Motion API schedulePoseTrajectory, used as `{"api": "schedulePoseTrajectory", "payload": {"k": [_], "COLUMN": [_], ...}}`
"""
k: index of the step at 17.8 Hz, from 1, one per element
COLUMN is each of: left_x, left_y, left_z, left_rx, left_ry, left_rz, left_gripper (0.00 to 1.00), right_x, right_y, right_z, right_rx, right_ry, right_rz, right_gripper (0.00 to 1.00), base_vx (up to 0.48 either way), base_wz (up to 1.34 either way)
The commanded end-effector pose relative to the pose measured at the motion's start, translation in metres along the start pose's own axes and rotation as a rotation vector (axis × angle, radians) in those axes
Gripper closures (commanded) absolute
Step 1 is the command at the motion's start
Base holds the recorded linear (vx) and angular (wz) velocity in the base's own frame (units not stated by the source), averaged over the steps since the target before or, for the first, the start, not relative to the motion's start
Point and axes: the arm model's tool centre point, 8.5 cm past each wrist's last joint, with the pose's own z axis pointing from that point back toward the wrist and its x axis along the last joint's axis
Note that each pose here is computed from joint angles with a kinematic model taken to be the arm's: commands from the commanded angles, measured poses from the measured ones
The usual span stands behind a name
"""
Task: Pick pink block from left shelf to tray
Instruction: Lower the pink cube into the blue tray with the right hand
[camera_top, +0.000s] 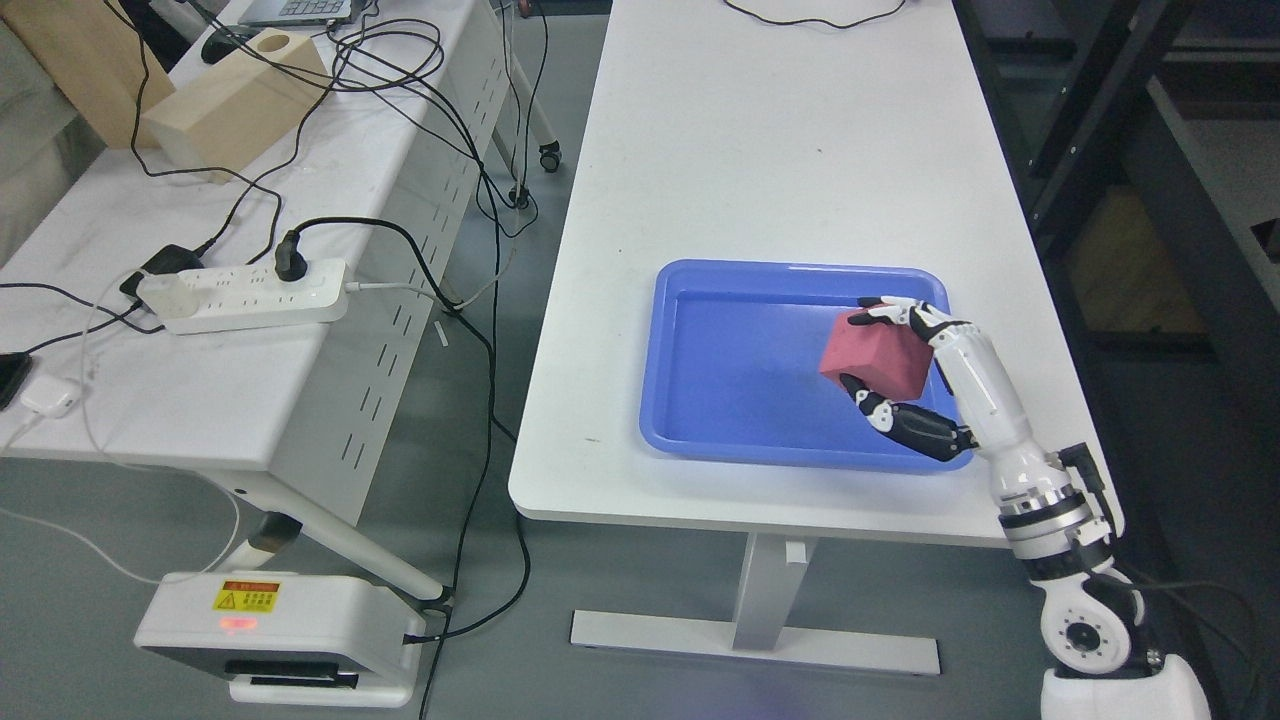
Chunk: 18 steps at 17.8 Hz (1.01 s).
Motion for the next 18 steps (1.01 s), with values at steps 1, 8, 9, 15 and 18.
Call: {"api": "schedulePoseTrajectory", "payload": {"k": [1, 8, 9, 15, 18], "left_x": [-0.007, -0.007, -0.007, -0.007, -0.007], "left_y": [0.01, 0.01, 0.01, 0.01, 0.01], "left_z": [0.002, 0.002, 0.002, 0.002, 0.002], "left_rx": [0.016, 0.016, 0.016, 0.016, 0.016], "left_ry": [0.003, 0.003, 0.003, 0.003, 0.003], "left_rz": [-0.002, -0.002, -0.002, -0.002, -0.002], "left_gripper": [0.0, 0.0, 0.0, 0.0, 0.0], "right_x": [0.011, 0.021, 0.022, 0.03, 0.033], "right_y": [0.032, 0.054, 0.054, 0.053, 0.042], "right_z": [0.0, 0.001, 0.0, -0.012, -0.027], "right_rx": [0.161, 0.252, 0.254, 0.224, 0.192], "right_ry": [-0.027, -0.059, -0.06, -0.097, -0.126], "right_rz": [0.106, 0.159, 0.164, 0.149, 0.167], "right_gripper": [0.94, 0.94, 0.94, 0.94, 0.94], "base_vx": [0.091, 0.05, 0.026, 0.005, 0.008], "base_wz": [0.0, 0.0, 0.0, 0.0, 0.0]}}
